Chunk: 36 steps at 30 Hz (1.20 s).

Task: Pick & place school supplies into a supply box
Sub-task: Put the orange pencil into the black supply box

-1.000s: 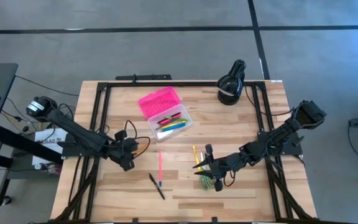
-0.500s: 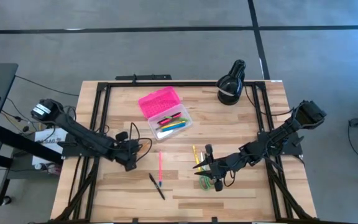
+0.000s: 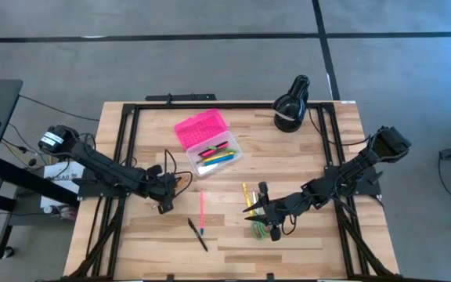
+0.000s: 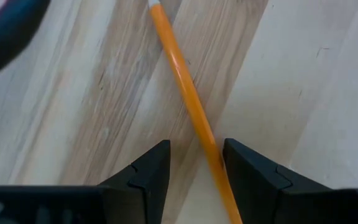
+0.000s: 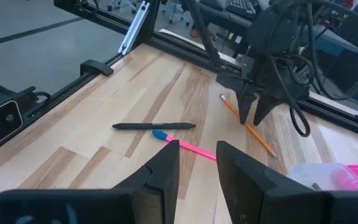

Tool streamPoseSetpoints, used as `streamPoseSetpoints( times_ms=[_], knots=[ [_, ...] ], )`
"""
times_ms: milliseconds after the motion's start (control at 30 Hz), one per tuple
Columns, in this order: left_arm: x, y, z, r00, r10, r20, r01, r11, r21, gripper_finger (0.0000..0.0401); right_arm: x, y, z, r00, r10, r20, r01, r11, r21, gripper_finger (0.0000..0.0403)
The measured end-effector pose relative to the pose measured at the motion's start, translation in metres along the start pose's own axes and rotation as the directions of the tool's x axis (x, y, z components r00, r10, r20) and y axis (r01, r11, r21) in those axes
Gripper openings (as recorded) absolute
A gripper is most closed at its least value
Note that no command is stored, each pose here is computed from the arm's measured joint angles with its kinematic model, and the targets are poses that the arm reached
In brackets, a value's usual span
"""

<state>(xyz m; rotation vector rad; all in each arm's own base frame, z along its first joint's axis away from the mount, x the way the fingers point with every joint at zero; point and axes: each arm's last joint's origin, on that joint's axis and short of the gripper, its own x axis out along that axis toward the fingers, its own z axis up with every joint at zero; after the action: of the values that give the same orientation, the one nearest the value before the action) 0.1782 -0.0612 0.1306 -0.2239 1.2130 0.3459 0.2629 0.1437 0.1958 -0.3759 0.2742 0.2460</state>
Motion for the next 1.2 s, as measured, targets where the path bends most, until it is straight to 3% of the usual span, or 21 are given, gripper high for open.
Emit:
streamPoseSetpoints(
  times_ms=[300, 667, 1200],
  knots=[
    [0.0005, -0.0005, 0.0014, 0.998, -0.054, -0.03, 0.054, 0.999, -0.007, 0.0148, 0.0, 0.0001, 0.0, 1.0, 0.003, 0.0, -0.003, 1.0, 0.0, 0.0101],
    [0.0003, -0.0032, 0.002, 0.993, -0.107, -0.043, 0.112, 0.984, 0.138, 0.0144, -0.0001, 0.0004, -0.0016, 1.0, 0.007, -0.015, -0.007, 1.0, 0.002, 0.0101],
    [0.0002, -0.0045, 0.0026, 0.992, -0.118, -0.036, 0.123, 0.976, 0.177, 0.0027, -0.0001, 0.0005, -0.0019, 1.0, 0.007, -0.019, -0.007, 1.0, 0.002, 0.0101]
  ],
)
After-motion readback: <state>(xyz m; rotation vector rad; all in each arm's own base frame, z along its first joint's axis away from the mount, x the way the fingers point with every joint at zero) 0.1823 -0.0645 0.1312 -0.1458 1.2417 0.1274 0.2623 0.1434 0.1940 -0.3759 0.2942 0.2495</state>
